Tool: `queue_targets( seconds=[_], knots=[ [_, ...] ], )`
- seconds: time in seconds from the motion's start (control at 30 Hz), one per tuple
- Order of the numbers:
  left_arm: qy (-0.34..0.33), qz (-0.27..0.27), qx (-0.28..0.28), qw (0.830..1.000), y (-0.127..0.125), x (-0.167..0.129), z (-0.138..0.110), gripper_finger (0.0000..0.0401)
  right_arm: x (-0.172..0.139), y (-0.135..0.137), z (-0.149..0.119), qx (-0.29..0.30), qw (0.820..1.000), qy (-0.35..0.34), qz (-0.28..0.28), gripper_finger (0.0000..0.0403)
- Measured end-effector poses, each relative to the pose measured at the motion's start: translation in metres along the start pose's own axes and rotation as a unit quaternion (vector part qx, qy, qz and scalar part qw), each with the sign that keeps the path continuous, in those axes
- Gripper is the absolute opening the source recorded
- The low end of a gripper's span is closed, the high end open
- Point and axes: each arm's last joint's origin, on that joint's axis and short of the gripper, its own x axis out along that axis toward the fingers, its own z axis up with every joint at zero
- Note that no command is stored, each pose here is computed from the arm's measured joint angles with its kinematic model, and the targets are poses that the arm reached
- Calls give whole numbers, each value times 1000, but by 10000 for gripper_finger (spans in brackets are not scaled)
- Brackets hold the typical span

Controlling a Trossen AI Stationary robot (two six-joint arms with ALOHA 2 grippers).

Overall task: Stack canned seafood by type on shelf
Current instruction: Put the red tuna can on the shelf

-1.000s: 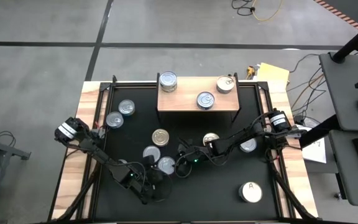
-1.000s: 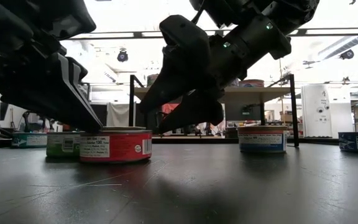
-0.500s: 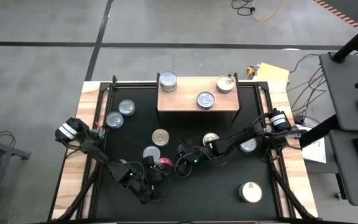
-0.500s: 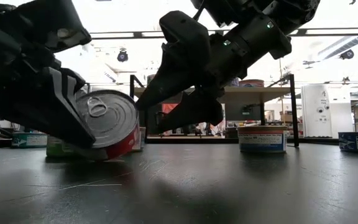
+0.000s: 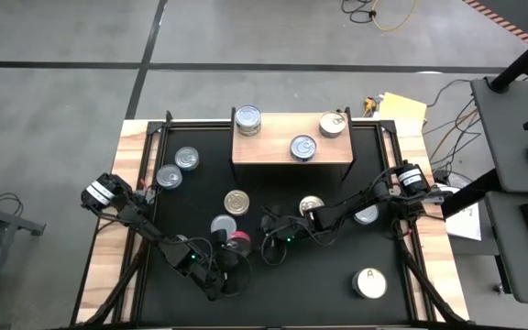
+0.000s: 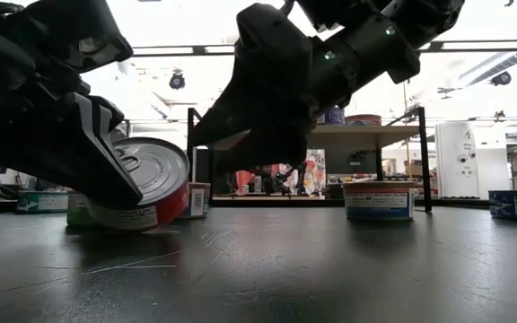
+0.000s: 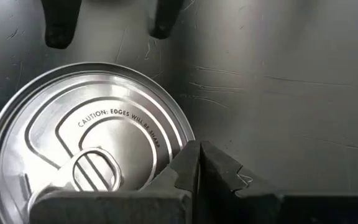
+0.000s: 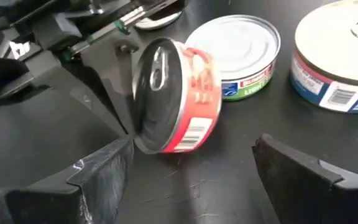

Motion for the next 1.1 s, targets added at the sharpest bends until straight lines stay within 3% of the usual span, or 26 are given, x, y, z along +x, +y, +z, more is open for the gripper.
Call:
queue_targets(
  seconds=[0.43,0.63,0.87,1.1],
  knots=[
    [-1,2,-1,1000,0,0,0,0,3,1,3,0,1000,-30,8,326],
    [-2,1,0,1000,0,0,0,0,23,-7,-16,10,1000,-26,10,329],
    [0,2,1,1000,1,0,-1,0,40,-8,-19,26,997,-29,70,334],
    [-1,-4,-1,1000,2,1,-5,0,58,-3,-11,8,994,-32,104,309]
  ],
)
